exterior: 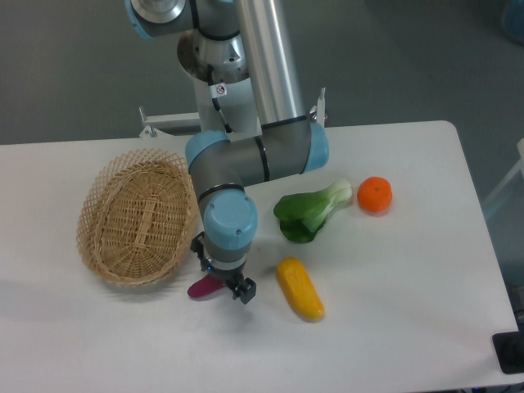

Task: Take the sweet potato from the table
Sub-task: 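Lower the open gripper over the purple sweet potato, then close the gripper on the purple sweet potato and lift it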

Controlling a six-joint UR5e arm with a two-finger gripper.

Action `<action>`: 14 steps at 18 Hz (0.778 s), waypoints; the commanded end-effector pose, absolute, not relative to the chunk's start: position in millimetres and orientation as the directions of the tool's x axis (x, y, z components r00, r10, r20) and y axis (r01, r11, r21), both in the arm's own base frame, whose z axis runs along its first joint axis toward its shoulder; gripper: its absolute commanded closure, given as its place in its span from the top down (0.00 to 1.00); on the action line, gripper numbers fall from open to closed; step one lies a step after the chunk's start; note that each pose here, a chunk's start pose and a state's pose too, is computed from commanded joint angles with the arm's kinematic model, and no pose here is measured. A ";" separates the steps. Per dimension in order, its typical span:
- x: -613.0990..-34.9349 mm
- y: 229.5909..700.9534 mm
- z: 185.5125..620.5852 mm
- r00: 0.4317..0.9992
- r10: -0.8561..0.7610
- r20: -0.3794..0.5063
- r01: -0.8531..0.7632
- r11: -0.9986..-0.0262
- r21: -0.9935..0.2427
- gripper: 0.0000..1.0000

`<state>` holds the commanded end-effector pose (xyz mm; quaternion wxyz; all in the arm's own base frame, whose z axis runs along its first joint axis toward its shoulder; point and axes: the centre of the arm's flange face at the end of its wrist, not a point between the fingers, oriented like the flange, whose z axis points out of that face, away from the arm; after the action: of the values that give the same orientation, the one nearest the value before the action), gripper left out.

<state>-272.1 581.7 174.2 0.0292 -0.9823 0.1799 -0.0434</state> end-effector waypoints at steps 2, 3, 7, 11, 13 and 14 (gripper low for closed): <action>-268.9 583.8 174.8 0.929 -0.362 0.073 -0.357 -0.931 -0.074 0.67; -268.9 583.8 175.8 0.929 -0.362 0.072 -0.357 -0.931 -0.075 0.53; -270.3 585.2 183.1 0.930 -0.364 0.059 -0.359 -0.930 -0.079 0.01; -275.5 590.9 197.5 0.930 -0.368 0.028 -0.364 -0.927 -0.091 0.00; -276.6 590.7 209.5 0.929 -0.371 0.010 -0.368 -0.924 -0.101 0.00; -277.8 591.0 213.7 0.928 -0.372 0.004 -0.370 -0.923 -0.106 0.00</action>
<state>-277.8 591.0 213.7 0.0518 -0.9805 0.1892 -0.0119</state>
